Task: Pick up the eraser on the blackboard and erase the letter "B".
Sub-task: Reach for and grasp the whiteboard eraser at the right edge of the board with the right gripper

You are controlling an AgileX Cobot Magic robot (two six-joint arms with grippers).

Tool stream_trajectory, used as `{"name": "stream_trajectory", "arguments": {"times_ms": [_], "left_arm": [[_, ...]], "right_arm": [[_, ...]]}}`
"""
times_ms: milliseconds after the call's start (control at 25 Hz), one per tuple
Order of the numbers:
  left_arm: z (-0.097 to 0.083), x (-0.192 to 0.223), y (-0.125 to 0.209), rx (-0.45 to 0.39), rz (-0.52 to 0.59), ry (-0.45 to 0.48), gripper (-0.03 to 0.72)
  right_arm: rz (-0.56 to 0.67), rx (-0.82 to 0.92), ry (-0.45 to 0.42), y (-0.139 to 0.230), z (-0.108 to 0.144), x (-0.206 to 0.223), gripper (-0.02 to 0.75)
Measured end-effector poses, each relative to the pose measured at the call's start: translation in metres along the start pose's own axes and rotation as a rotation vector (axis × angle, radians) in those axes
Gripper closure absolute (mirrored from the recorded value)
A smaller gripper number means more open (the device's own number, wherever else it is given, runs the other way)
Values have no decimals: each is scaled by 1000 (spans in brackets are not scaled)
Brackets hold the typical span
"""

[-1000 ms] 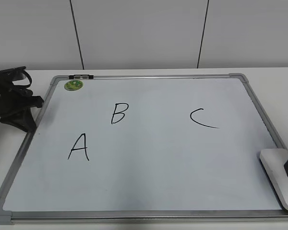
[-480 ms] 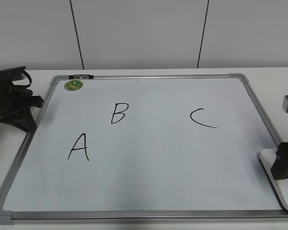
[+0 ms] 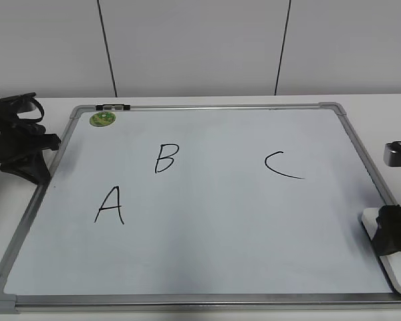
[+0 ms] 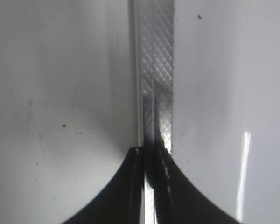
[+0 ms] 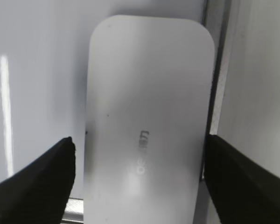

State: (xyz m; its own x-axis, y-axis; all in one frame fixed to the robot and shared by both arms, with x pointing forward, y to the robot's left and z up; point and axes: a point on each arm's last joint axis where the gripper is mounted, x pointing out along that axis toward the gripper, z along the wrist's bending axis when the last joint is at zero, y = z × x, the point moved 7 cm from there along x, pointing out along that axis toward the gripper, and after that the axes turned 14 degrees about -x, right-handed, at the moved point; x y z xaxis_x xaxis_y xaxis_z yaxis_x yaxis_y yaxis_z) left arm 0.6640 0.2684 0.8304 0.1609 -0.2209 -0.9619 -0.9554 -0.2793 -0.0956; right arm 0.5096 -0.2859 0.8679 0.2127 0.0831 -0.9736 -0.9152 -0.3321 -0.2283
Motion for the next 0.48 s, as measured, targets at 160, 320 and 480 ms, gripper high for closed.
{"name": "stream_trajectory", "arguments": {"times_ms": [160, 320, 480], "left_arm": [[0, 0, 0, 0, 0, 0, 648], [0, 0, 0, 0, 0, 0, 648], [0, 0, 0, 0, 0, 0, 648]], "right_arm": [[-6, 0, 5, -2, -1, 4, 97], [12, 0, 0, -1, -2, 11, 98], [25, 2, -5, 0, -2, 15, 111]]}}
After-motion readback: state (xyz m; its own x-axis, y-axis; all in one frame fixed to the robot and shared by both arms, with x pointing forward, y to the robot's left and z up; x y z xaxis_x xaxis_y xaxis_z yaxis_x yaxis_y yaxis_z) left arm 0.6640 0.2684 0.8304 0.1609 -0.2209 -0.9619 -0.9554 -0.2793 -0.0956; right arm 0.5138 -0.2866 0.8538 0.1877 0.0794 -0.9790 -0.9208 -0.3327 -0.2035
